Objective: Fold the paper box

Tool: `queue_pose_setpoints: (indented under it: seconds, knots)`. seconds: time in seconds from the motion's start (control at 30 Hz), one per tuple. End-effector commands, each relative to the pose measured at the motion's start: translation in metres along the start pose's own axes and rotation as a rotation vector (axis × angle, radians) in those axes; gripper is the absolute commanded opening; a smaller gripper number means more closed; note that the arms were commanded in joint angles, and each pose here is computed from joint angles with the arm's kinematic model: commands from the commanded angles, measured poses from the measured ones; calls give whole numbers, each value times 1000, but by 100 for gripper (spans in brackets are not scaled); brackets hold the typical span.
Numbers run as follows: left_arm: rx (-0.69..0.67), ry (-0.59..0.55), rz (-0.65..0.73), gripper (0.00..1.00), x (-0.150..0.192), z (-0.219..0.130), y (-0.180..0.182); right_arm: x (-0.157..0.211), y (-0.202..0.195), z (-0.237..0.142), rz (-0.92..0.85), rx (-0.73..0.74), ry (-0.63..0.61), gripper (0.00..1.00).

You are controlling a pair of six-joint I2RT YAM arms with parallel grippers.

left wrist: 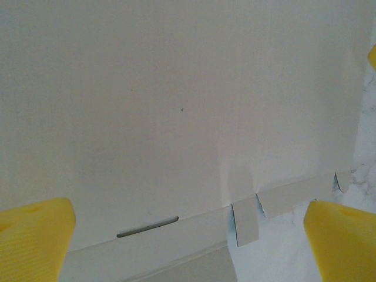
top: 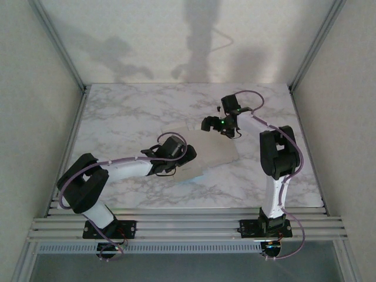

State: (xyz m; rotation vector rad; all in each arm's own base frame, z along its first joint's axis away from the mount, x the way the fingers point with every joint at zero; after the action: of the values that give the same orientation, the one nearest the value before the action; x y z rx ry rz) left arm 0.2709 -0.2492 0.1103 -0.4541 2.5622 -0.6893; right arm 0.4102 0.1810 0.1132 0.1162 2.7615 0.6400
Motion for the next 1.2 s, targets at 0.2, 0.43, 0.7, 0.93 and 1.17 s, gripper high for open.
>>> queue_pose_setpoints:
  seconds: [0.2, 0.43, 0.7, 0.93, 1.17]
  knots:
    - [77, 95, 53, 100, -7, 10, 26, 10, 1, 15, 22, 91, 14, 99]
    - [50, 104, 98, 100, -22, 12, 38, 43, -12, 11, 81, 161, 14, 99]
    - [65, 86, 61, 99, -63, 14, 59, 80, -3, -1, 130, 190, -8, 99]
    - [45, 15, 55, 100, -104, 35, 49, 119, 12, 5, 195, 151, 9, 99]
    - [93, -100, 13, 99, -160, 74, 22, 153, 44, 8, 188, 39, 9, 99]
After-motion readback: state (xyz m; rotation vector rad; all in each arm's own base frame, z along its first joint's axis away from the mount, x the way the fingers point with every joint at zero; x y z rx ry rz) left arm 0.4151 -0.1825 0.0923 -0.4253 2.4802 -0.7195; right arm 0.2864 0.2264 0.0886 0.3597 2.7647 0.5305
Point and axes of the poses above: each hand's point on the last joint's axis, 136 mm out from that joint toward the fingers, its own z axis out along the fingers, its own y axis along the line the jaws close on, x = y × z, the point moved 6 cm from there along -z, back along the fingers, and after that the axes turned 5 degrees about z, right-handed, at the moved point
